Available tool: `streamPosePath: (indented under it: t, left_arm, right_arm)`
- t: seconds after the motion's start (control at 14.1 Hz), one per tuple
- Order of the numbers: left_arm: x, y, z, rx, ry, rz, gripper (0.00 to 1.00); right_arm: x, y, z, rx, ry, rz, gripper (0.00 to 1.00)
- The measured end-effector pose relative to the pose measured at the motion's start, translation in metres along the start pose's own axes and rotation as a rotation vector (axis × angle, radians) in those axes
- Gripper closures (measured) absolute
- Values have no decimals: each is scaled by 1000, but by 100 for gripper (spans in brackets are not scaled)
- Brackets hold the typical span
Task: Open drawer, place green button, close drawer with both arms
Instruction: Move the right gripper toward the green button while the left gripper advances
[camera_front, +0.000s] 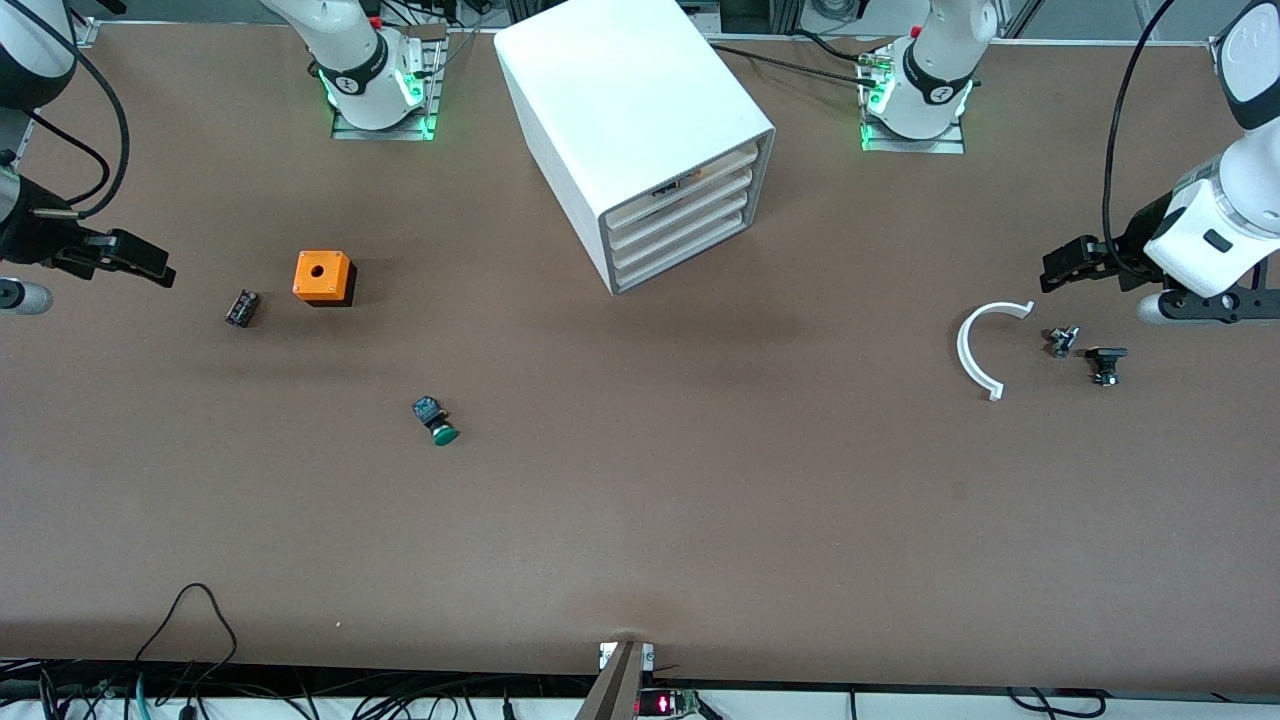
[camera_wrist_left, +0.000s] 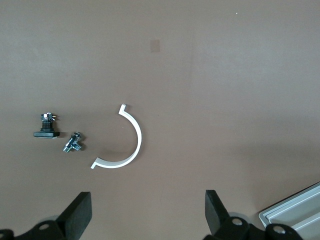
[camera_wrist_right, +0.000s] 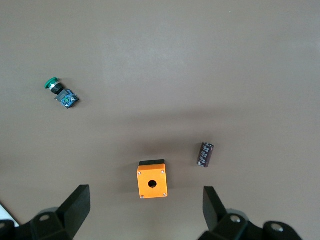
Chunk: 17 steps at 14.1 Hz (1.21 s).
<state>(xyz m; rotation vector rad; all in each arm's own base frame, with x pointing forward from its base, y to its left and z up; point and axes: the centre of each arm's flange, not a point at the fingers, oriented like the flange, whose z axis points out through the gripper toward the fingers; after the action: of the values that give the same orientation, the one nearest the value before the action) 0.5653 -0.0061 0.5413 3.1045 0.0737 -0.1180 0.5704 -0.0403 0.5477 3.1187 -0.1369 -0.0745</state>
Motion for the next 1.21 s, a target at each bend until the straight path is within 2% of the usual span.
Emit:
streamPosePath:
  t: [0.43, 0.57, 0.71, 0.85, 0.92, 1.06, 1.21]
  left_arm:
    - [-3, -3, -4, 2, 0, -6, 0]
    - [-1, -2, 3, 0, -19, -3, 0]
    - [6, -2, 27, -6, -89, 1, 0]
    - [12, 2, 60, -26, -193, 19, 0]
    - [14, 11, 79, -47, -255, 36, 0]
    - [15, 45, 122, -140, -381, 67, 0]
    - [16, 87, 158, -175, -462, 95, 0]
  right_arm:
    - [0, -1, 1, 0, -2, -15, 0]
    - [0, -1, 0, 0, -2, -22, 0]
    - [-2, 0, 0, 0, -22, -34, 0]
    - [-1, -2, 0, -1, -28, -43, 0]
    - [1, -5, 3, -3, -33, -50, 0]
    - [7, -23, 16, -10, -54, -78, 0]
    - [22, -52, 43, -24, -76, -122, 0]
